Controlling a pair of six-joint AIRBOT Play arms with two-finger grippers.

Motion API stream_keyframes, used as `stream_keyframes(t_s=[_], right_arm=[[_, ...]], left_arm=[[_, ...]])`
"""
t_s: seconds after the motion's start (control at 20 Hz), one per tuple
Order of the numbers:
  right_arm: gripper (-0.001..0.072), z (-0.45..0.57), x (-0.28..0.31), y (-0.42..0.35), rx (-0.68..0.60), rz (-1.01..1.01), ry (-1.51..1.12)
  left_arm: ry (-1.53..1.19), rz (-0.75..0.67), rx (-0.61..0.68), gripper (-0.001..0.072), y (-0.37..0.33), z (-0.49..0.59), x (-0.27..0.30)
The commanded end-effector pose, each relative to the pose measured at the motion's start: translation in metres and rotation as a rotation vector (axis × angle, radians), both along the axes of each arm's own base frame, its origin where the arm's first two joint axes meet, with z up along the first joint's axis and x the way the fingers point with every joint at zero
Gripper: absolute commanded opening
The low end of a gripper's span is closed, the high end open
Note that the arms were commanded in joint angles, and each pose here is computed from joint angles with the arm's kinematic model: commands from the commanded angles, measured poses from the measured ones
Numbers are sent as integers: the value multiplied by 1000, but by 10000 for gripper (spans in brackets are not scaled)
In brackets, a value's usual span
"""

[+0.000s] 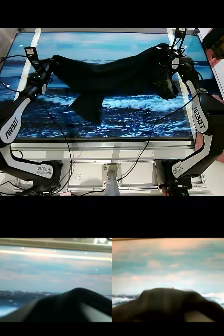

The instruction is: Fold the clothes and pants, and hang the long-sleeved shirts on hangers.

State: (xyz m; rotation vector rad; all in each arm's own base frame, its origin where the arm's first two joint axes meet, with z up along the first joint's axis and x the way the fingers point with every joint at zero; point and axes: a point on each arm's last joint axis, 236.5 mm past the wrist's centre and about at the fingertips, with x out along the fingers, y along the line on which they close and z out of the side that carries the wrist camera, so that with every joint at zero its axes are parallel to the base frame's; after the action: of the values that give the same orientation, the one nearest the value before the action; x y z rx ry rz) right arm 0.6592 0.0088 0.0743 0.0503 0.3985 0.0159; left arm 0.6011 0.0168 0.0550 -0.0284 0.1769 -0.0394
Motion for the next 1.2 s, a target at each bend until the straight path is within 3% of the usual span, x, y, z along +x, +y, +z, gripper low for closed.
stream_keyframes(t_s=[0.0,0.25,0.45,0.5,0.55,0.6,0.75,0.9,1.05,1.15], right_arm=[[468,-2,2,0,11,-6,-8],[469,34,-19,-32,9,-47,20],[477,7,-98,-99,-22,-108,387],[437,-10,-126,-112,-73,-76,518],[343,-31,-159,-120,-114,-13,672],[327,-48,-190,-122,-142,73,809],[328,-78,-267,-123,-60,171,1092],[329,-95,-304,-108,83,226,1163],[367,-116,-313,-76,193,324,1127],[579,-127,-300,-70,171,324,1071]], left_arm=[[-21,-6,-7,709,-3,4,2],[-101,9,-8,704,4,52,-4],[-175,55,9,702,23,118,-25],[-177,67,14,701,26,133,-33],[-169,84,20,699,29,148,-43],[-155,105,25,695,32,162,-55],[-89,181,35,692,51,188,-92],[-78,234,37,692,66,209,-119],[-113,235,37,692,64,227,-130],[-114,235,36,692,64,228,-130]])
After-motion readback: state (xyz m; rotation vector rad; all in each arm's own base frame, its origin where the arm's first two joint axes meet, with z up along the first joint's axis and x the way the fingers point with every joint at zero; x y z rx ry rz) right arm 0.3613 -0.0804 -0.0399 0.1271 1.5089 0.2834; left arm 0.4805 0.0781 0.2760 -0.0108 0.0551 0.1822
